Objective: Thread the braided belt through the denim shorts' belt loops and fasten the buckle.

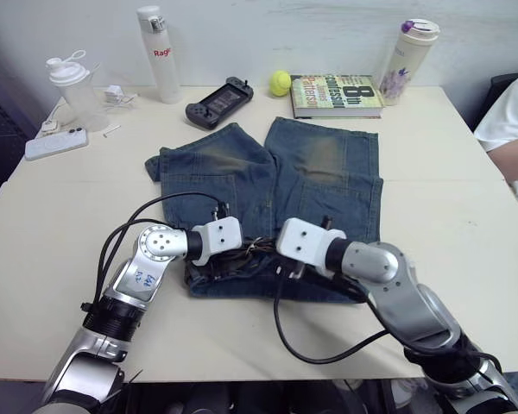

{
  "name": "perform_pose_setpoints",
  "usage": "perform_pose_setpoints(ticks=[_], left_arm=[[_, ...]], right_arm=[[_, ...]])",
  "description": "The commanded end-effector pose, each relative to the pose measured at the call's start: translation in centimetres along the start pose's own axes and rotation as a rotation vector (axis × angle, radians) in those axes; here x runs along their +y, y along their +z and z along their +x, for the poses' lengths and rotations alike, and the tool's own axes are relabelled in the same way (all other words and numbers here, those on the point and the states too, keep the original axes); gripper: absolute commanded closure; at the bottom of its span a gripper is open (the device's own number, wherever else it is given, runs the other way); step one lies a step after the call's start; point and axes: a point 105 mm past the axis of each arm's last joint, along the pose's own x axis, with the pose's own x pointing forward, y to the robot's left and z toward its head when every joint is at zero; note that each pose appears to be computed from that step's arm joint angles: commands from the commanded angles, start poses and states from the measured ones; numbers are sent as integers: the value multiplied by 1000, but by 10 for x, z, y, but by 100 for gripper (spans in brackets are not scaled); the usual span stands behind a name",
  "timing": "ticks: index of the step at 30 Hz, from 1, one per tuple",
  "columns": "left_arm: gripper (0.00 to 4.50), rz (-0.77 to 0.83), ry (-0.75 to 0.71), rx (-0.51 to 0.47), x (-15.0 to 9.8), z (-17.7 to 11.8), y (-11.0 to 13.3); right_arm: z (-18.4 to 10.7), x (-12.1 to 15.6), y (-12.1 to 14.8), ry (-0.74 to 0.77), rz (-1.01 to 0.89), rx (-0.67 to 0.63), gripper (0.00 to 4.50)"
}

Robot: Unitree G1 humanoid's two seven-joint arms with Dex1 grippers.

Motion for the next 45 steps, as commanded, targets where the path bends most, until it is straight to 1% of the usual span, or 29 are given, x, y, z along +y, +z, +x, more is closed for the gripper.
perform_pose_setpoints(ticks=[1,2,5,10,15,20,23,24,28,29,32,35,38,39,41,43,45], left_arm=[[450,13,-23,-36,-6,1,8],[450,13,-23,-36,-6,1,8],[450,15,-21,-38,-5,1,8],[450,16,-15,-42,-4,1,10],[450,16,-15,-41,-4,1,10],[450,8,-14,-28,-4,0,7],[450,5,-15,-28,-4,0,7],[450,4,-14,-27,-4,1,7],[450,4,-13,-21,-4,1,6],[450,5,-12,-22,-4,2,6],[450,12,-12,-24,-3,2,6],[450,26,5,-46,0,3,10],[323,4,27,-90,4,-2,16],[299,-9,50,-100,8,-4,18],[213,-65,83,-131,15,-16,24],[128,-182,95,-200,20,-38,31],[128,-300,94,-268,23,-59,36]], right_arm=[[-7,-5,7,-18,-29,-38,155],[-6,-4,4,-10,-48,-23,112],[-3,-2,-5,-2,-76,4,112],[5,6,-11,11,-105,17,112],[17,11,-5,18,-124,-2,112],[17,12,3,16,-131,-28,112],[15,13,4,16,-152,-33,192],[14,14,4,19,-154,-32,232],[12,18,5,27,-160,-33,431],[11,19,6,29,-159,-34,442],[12,22,6,27,-153,-31,442],[13,24,3,24,-153,-11,442],[13,25,2,25,-147,-4,450],[13,26,2,23,-144,-3,450],[13,26,1,20,-132,-2,450],[12,25,0,8,-121,2,450],[10,23,-2,-3,-116,8,450]])
